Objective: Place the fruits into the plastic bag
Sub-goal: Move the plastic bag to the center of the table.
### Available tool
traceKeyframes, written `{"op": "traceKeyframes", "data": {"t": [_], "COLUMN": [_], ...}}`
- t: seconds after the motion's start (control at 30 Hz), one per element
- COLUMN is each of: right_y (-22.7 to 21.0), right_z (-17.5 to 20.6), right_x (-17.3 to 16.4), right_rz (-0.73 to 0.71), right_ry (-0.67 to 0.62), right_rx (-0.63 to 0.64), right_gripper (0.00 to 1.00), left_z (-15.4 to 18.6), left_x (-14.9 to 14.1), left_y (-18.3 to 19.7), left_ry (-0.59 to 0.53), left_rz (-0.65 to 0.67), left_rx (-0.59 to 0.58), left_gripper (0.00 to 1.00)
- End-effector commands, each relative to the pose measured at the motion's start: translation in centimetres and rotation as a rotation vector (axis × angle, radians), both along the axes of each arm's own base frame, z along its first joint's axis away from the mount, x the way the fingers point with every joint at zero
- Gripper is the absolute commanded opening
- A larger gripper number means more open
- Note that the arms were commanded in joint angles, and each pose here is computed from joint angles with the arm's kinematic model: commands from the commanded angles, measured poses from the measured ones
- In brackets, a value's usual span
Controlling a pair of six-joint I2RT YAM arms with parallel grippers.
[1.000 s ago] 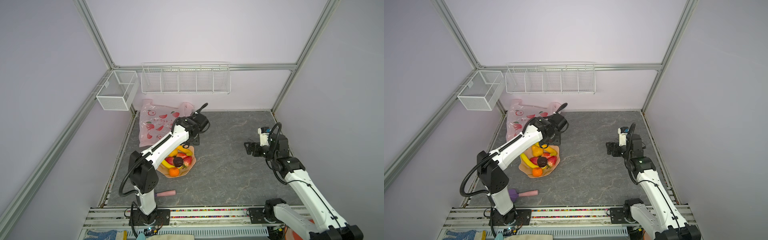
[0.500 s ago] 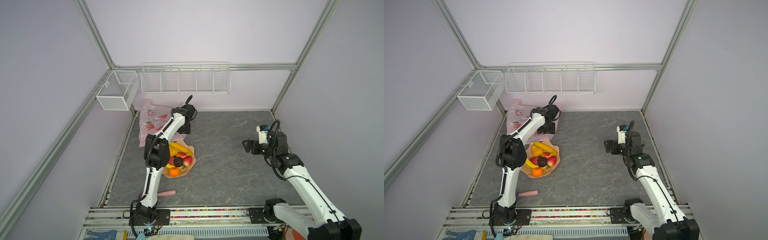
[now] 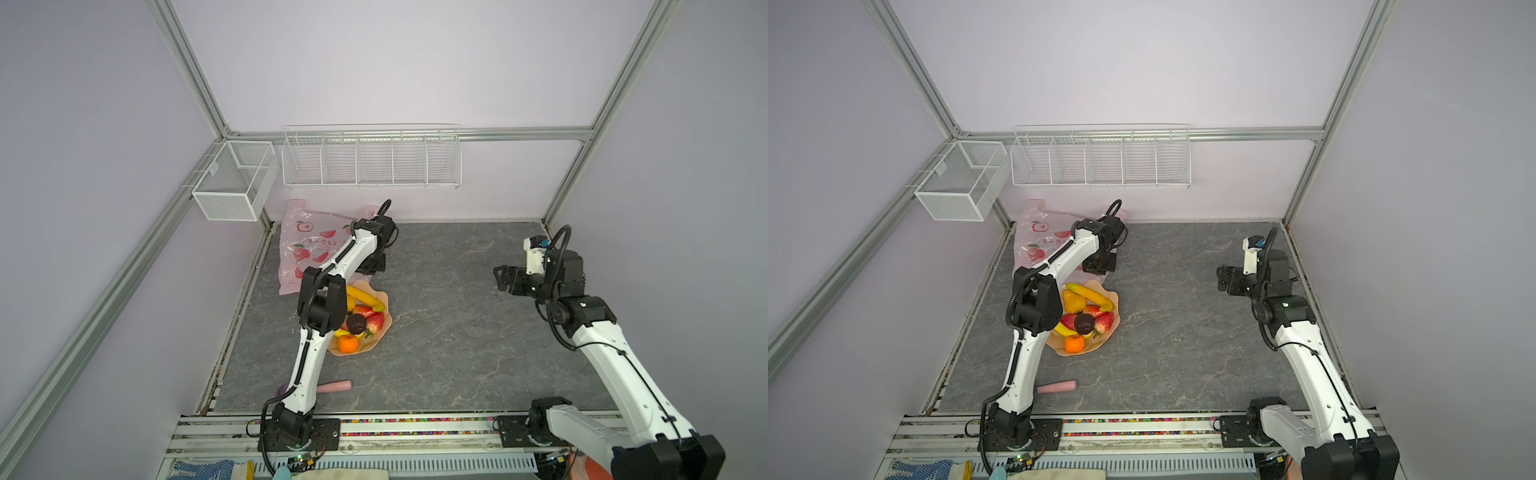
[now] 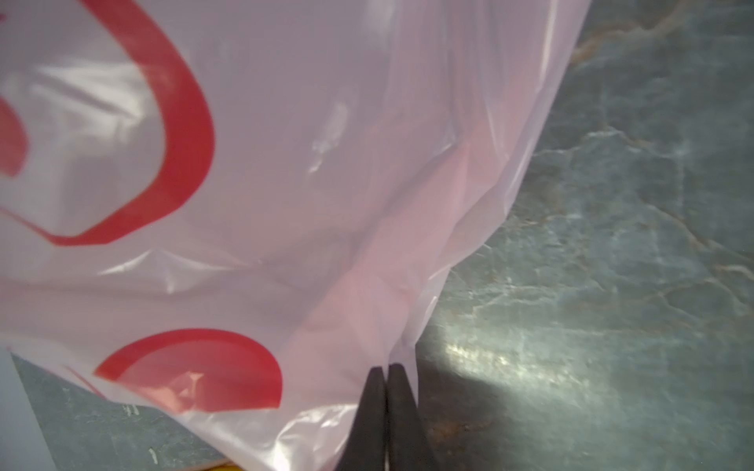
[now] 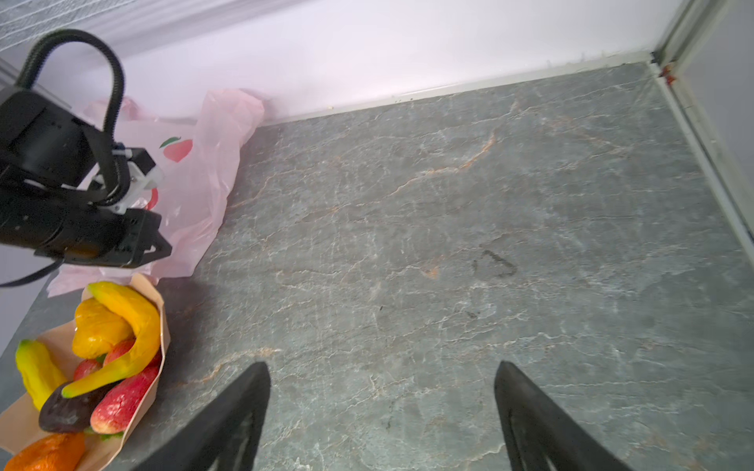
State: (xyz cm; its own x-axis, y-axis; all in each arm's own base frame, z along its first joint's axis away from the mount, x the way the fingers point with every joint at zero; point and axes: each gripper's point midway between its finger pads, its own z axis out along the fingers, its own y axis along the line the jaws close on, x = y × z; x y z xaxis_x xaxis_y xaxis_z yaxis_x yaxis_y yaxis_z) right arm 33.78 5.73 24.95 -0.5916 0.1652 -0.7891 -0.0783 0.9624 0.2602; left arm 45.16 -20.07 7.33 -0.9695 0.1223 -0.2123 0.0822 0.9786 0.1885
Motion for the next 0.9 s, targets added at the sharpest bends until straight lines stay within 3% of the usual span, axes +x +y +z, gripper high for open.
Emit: {"op": "traceKeyframes", "data": {"t": [0.0,0.13,0.23,0.37,0.43,0.5,0.6,0.7,0.8,0.83,0.87], "right_y": [-2.0,-4.8,-7.4,-9.7,-10.4,-10.9,-11.2,-11.7,-12.1,-12.2,-12.2], "right_z": [-1.4,-3.2,-4.4,-6.6,-7.7,-8.3,-7.9,-6.7,-5.4,-4.9,-4.7], "right_x": [0.2,-0.1,-0.6,-0.3,-0.1,0.4,1.6,2.3,2.9,3.1,3.1], "right_rz": [-0.094,-0.269,-0.401,-0.499,-0.527,-0.53,-0.489,-0.446,-0.406,-0.4,-0.396], "right_ry": [0.086,0.146,0.193,0.277,0.328,0.368,0.381,0.392,0.365,0.353,0.347], "right_rx": [-0.002,0.074,0.113,0.23,0.298,0.362,0.362,0.288,0.237,0.224,0.216], "right_gripper": [0.89,0.89,0.89,0.89,0.89,0.89,0.89,0.89,0.89,0.89,0.89], "left_z": [1.2,2.6,4.5,6.9,7.0,6.5,4.8,3.8,5.4,6.3,7.1], "left_x": [-1.4,-2.5,-5.7,-14.3,-18.8,-23.7,-27.8,-25.8,-22.2,-21.0,-20.1], "left_y": [-6.7,-13.1,-19.0,-27.4,-29.6,-30.3,-28.3,-24.6,-20.8,-19.5,-18.4], "left_ry": [0.002,-0.014,-0.019,0.021,0.063,0.123,0.167,0.153,0.059,0.01,-0.037], "left_rz": [-0.161,-0.234,-0.387,-0.705,-0.833,-0.981,-1.131,-0.991,-0.803,-0.749,-0.702], "left_rx": [-0.12,-0.258,-0.354,-0.491,-0.508,-0.489,-0.364,-0.313,-0.376,-0.406,-0.418], "left_gripper": [0.06,0.05,0.05,0.05,0.05,0.04,0.01,0.02,0.08,0.14,0.26]}}
